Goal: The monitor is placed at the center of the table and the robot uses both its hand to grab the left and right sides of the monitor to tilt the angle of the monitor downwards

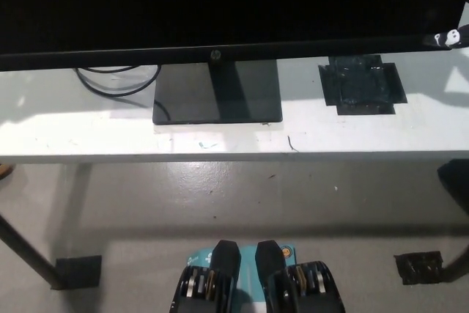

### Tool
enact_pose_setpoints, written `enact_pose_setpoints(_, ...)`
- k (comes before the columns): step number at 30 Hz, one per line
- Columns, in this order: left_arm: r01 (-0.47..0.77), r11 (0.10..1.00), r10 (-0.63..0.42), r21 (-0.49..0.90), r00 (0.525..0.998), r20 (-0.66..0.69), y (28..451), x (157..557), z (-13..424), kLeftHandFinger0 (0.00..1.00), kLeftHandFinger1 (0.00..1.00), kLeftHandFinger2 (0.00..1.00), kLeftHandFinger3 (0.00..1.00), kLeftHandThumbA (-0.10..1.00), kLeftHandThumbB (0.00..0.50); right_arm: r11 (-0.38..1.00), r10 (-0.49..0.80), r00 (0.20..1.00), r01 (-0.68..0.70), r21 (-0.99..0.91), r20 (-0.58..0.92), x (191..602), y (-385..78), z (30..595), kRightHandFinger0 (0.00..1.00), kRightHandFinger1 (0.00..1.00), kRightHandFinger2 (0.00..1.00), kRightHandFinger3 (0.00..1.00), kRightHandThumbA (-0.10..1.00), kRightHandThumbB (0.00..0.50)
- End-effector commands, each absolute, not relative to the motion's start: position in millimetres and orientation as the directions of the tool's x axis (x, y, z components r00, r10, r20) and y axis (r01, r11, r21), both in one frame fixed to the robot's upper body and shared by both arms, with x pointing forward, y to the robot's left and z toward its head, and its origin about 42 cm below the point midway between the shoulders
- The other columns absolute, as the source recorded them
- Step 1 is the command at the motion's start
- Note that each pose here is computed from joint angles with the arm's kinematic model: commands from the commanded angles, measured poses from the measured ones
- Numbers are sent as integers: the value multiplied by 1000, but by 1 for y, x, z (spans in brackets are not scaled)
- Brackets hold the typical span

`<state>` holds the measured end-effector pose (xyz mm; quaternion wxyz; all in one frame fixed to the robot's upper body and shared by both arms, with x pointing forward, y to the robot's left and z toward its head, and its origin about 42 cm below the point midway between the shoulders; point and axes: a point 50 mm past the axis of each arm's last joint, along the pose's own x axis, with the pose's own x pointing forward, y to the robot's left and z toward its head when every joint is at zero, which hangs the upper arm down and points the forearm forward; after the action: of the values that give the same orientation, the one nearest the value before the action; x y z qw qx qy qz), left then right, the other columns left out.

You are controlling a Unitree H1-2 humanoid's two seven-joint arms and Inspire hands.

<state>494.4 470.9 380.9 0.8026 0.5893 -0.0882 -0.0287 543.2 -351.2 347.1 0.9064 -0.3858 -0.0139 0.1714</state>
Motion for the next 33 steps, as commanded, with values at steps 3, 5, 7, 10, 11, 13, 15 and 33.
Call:
enact_pose_setpoints(3,-7,-157,-344,988,938,-48,416,522,376,1000,1000,1000,1000,964,432,380,495,853,-383,-842,-164,567,-267,367,1000,1000,1000,1000,637,500)
enact_pose_setpoints(5,-14,-215,-333,977,941,-60,414,530,380,1000,1000,1000,1000,909,429,330,489,854,-370,-868,-178,571,-260,369,1000,1000,1000,1000,663,500)
enact_pose_setpoints(7,-34,-269,-324,963,944,-57,413,535,381,1000,1000,1000,1000,919,440,296,478,859,-354,-887,-184,575,-255,372,1000,1000,1000,1000,627,500)
enact_pose_setpoints(10,-57,-376,-305,925,950,-65,411,544,386,1000,1000,1000,1000,1000,473,274,463,867,-339,-900,-186,581,-248,376,1000,1000,1000,1000,566,500)
enact_pose_setpoints(11,-60,-399,-297,915,953,-67,409,548,391,1000,1000,1000,1000,1000,479,268,455,871,-331,-905,-184,583,-245,378,1000,1000,1000,1000,563,500)
enact_pose_setpoints(13,-68,-409,-279,910,959,-54,404,554,399,1000,1000,1000,1000,998,475,244,424,887,-305,-920,-182,588,-241,383,1000,1000,1000,1000,570,500)
enact_pose_setpoints(15,-87,-434,-265,896,964,-35,399,559,408,1000,1000,1000,1000,970,466,206,411,897,-267,-942,-164,591,-237,389,1000,1000,1000,1000,568,500)
enact_pose_setpoints(33,-306,-494,-282,814,942,183,349,582,484,1000,1000,1000,1000,948,418,132,377,899,187,-973,224,602,-214,454,1000,1000,1000,1000,641,500)
